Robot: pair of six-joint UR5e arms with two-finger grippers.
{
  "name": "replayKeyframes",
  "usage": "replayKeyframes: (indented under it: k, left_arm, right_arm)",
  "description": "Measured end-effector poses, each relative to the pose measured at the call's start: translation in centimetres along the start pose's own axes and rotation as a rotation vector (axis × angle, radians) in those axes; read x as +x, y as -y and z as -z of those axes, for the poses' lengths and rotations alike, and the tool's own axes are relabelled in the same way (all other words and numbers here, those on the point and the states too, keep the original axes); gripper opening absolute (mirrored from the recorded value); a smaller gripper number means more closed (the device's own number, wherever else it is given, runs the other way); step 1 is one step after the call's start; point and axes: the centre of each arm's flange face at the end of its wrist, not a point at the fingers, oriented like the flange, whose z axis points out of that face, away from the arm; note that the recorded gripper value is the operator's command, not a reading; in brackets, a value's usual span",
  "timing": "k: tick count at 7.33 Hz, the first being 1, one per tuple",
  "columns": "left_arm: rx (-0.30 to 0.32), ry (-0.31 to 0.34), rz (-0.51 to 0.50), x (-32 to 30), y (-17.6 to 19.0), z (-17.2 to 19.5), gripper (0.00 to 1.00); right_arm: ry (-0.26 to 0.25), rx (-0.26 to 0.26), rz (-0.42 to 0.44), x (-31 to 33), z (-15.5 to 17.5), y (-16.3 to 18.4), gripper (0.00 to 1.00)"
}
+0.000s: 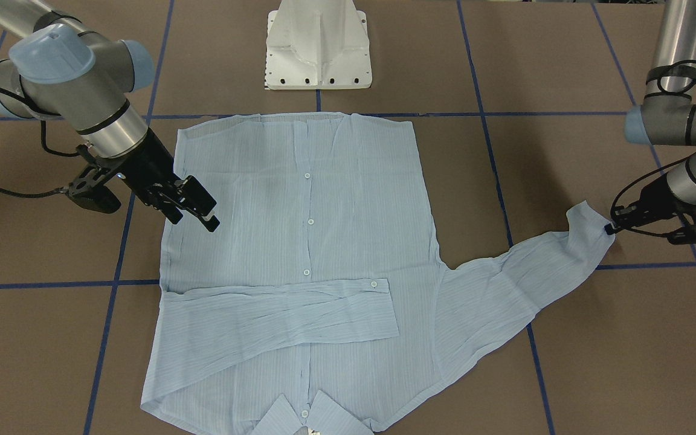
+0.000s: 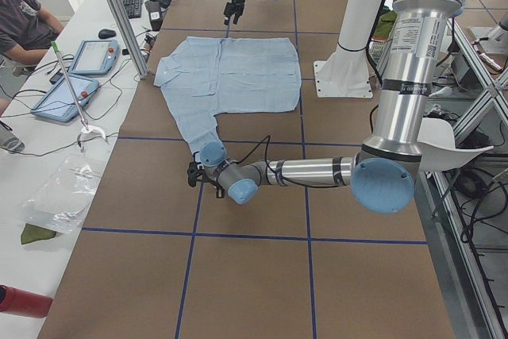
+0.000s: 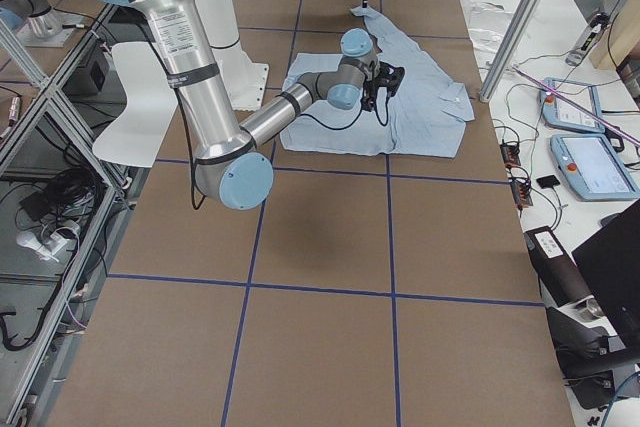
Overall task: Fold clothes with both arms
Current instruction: 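Grasp the cuff of the other sleeve with the left gripper, then fold the sleeve across the shirt toward the collar with the left gripper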
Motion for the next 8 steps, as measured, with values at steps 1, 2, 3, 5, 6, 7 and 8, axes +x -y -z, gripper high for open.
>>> replayKeyframes:
  k: [1,2,3,5,6,7,8]
  left_arm:
    - [0.005,-0.013,0.008,0.7,0.1,0.4,0.0]
    - [0.009,-0.036,0.02,2.1,0.1,1.1,0.0]
    - [0.007,-0.07,0.04,4.2,0.3,2.2,0.0]
    - [0.005,-0.159,0.116,11.5,2.2,4.4,0.0]
    - [-0.008,-0.206,0.168,17.2,3.2,4.8,0.0]
    - [-0.033,-0.248,0.226,23.8,3.8,5.0,0.0]
    - [-0.063,-0.289,0.287,31.2,4.0,5.5,0.0]
  right_arm:
    - [-0.001,0.0,0.0,0.1,0.0,0.0,0.99]
    - [0.0,0.0,-0.001,0.1,0.1,0.1,0.99]
    - [-0.002,-0.004,-0.005,0.4,0.3,0.4,1.0]
    - [-0.023,-0.026,-0.011,2.9,1.8,2.8,1.0]
    - [-0.044,-0.031,0.022,5.3,2.8,4.4,0.99]
    - [-0.07,-0.031,0.071,8.1,3.9,6.1,1.0]
    - [-0.098,-0.032,0.12,11.1,5.0,8.0,1.0]
